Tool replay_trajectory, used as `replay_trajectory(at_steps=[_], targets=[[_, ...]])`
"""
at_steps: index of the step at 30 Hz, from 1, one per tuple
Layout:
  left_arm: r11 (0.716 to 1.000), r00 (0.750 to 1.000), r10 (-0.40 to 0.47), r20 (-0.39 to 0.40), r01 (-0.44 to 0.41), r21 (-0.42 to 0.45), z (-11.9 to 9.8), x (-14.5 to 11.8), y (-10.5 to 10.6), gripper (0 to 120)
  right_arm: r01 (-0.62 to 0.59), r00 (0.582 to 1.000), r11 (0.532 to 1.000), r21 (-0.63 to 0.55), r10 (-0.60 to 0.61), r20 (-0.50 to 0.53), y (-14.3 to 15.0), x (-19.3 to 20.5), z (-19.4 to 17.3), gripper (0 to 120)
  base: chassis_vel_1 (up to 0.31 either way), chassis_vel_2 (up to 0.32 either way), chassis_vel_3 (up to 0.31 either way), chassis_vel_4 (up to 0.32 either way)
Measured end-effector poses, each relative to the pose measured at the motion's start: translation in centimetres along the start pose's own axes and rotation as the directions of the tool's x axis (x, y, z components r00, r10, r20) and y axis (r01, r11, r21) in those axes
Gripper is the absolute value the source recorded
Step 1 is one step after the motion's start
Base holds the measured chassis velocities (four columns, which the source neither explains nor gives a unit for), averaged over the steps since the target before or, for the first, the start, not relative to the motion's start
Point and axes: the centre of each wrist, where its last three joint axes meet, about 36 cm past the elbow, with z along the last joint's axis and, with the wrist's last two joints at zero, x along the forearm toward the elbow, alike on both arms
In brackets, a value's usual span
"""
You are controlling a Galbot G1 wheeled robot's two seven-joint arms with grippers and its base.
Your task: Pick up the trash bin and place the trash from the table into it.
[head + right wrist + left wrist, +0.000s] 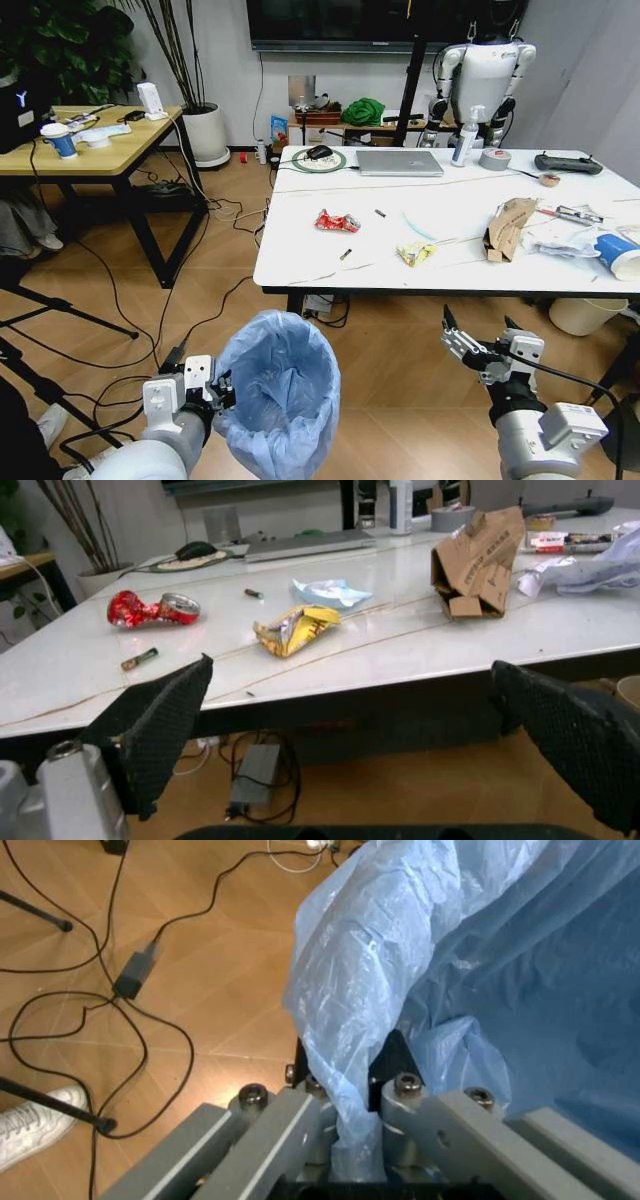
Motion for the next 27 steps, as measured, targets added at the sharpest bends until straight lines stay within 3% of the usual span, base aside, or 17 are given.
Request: replay_trajectory(at_steps=[9, 21, 27], targets=[[1.000, 0.999, 0.014, 0.046, -0.013, -0.017, -0.3, 0.0, 0.6, 0, -0.003, 1.000, 1.000, -0.028, 0.003, -0.015, -0.5, -0.5, -0.5, 100, 0.000, 0.000, 0.000, 0.000], [0.995, 0.995, 0.089, 0.042, -0.088, -0.043, -0.8, -0.1, 0.0, 0, 0.022, 1.000, 0.996, -0.081, -0.022, -0.008, -2.1, -3.0, -3.2, 100, 0.000, 0.000, 0.000, 0.000], [0.997, 0.998, 0.068, 0.012, -0.067, -0.035, -0.6, -0.1, 0.3, 0, 0.013, 1.000, 0.995, -0.103, -0.012, 0.006, -3.1, -8.1, -4.7, 100, 0.000, 0.000, 0.000, 0.000]])
